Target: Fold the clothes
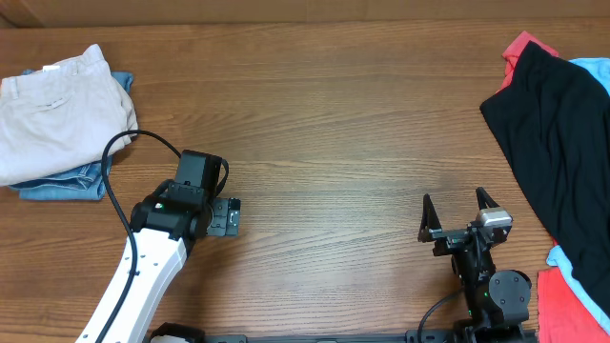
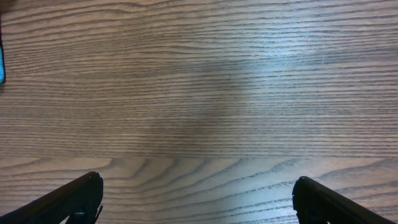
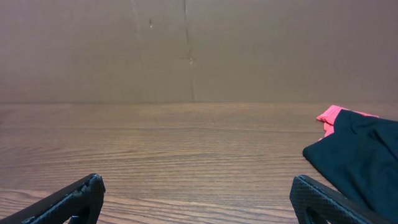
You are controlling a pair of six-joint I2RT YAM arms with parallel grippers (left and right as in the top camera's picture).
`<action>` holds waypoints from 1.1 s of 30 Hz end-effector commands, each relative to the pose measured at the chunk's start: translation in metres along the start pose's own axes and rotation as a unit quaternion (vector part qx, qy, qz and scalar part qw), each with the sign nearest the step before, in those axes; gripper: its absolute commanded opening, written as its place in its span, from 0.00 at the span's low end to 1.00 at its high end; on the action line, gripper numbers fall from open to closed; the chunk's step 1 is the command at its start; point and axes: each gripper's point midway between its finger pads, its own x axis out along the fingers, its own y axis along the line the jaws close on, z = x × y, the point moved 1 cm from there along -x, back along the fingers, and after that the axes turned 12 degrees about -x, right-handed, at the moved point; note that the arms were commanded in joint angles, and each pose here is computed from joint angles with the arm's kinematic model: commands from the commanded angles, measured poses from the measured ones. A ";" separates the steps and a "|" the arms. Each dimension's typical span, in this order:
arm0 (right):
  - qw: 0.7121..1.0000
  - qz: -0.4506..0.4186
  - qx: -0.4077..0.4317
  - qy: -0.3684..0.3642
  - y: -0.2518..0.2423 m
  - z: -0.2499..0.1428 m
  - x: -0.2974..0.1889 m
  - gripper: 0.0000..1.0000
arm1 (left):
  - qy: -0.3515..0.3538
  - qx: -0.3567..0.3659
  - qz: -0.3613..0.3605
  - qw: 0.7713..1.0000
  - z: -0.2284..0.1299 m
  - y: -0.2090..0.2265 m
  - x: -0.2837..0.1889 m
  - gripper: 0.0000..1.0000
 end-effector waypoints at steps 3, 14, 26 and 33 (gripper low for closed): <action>1.000 0.001 0.002 -0.003 0.000 -0.001 0.000 1.00 | -0.008 -0.007 0.008 1.000 0.001 0.004 -0.002 1.00; 1.000 0.001 0.002 -0.003 0.000 -0.001 0.000 1.00 | -0.131 -0.054 -0.025 0.990 0.013 0.023 -0.053 1.00; 1.000 0.001 0.002 -0.003 0.000 -0.001 0.000 1.00 | -0.286 -0.099 -0.129 0.944 -0.001 0.027 -0.054 1.00; 1.000 0.001 0.002 -0.003 0.000 -0.001 0.000 1.00 | -0.408 -0.108 -0.168 0.891 0.008 0.022 -0.056 1.00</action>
